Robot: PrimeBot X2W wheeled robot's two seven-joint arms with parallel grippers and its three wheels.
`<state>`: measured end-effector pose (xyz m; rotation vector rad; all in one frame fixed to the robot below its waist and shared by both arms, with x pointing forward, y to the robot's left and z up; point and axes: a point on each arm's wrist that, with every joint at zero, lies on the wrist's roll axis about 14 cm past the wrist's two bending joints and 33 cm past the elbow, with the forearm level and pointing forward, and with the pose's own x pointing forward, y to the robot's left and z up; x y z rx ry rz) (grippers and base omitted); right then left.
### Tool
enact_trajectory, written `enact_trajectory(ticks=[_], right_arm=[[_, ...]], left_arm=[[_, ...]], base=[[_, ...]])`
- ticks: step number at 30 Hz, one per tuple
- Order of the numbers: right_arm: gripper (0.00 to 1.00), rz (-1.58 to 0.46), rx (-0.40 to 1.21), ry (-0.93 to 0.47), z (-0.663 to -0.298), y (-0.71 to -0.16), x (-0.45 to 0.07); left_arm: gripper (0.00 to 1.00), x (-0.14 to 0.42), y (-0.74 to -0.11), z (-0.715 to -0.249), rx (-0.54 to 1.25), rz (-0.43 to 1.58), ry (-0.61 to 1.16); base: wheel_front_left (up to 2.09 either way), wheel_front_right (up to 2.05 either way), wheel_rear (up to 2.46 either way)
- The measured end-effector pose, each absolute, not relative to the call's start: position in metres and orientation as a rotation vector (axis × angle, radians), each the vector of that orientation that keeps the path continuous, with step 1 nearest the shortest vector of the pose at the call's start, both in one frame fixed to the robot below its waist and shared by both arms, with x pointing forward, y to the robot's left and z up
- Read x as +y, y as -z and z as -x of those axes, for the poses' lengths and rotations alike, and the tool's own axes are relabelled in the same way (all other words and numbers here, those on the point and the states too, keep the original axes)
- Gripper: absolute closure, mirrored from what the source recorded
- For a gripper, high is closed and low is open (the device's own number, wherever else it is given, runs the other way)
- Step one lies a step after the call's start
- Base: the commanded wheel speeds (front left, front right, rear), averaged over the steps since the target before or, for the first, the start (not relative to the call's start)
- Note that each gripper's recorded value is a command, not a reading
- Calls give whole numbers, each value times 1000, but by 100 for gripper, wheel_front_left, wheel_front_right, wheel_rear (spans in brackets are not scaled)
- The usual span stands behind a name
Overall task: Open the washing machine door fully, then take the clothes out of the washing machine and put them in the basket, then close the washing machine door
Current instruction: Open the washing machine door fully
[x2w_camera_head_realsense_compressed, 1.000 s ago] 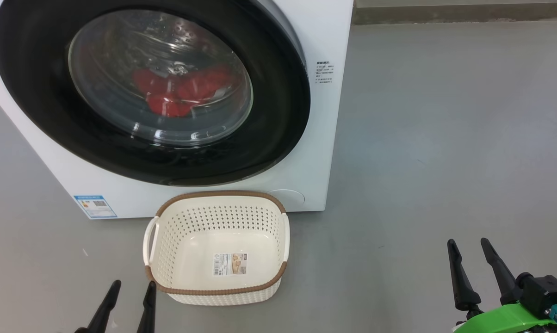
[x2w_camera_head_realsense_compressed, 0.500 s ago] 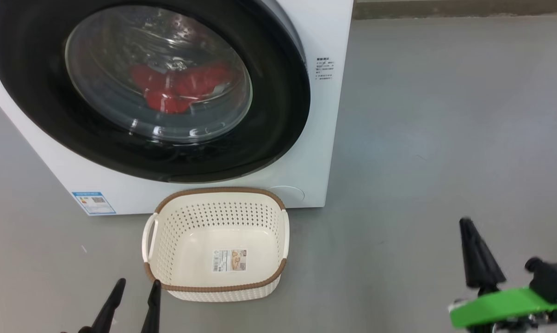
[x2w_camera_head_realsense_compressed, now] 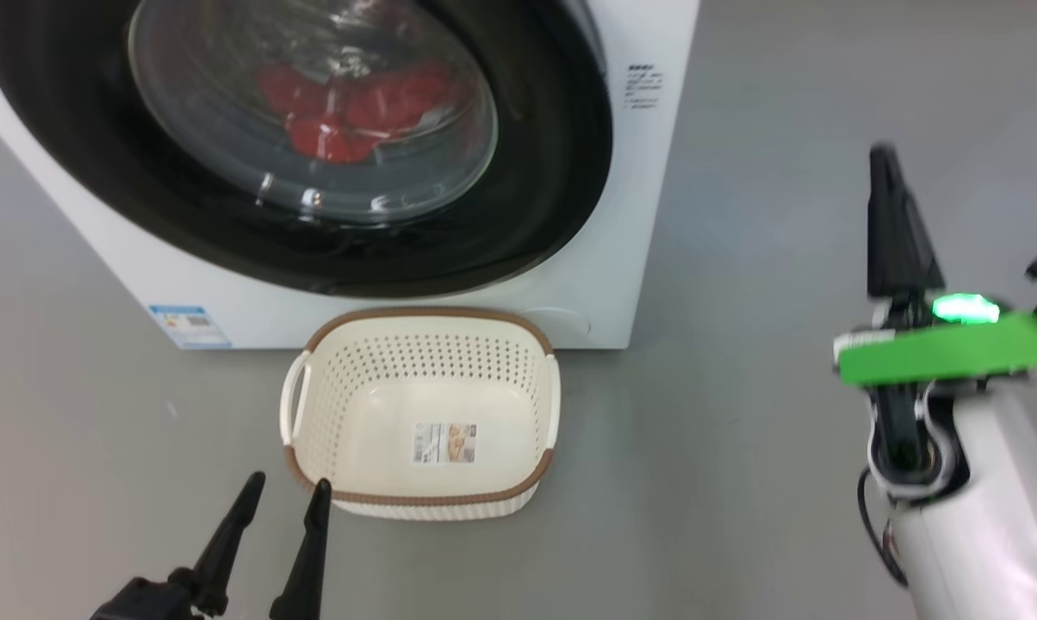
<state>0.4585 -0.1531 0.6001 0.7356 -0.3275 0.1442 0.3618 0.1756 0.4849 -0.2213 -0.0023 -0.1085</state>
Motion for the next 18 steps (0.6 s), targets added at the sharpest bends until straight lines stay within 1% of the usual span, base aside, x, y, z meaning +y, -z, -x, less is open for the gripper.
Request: enact_trajectory(ticks=[2,5,11,14,18], right_arm=[[100,-750,-363,-185,-477,-618,-143],[100,-756,-385,-239,-494,-633,-127],[100,-801,-410,-293,-533,-655,-108],[100,-826,-387,-326,-552,-656,-93],[100,-897,-311,-380,-573,-648,-71]], left_arm=[[0,180,-484,-366,-1,224,98],[0,184,-483,-370,3,230,88],[0,187,-477,-382,18,233,88],[0,188,-477,-389,18,236,87],[0,192,-472,-394,30,237,77]], base=[[0,0,0],[0,0,0],[0,0,0],[0,0,0],[0,0,0]])
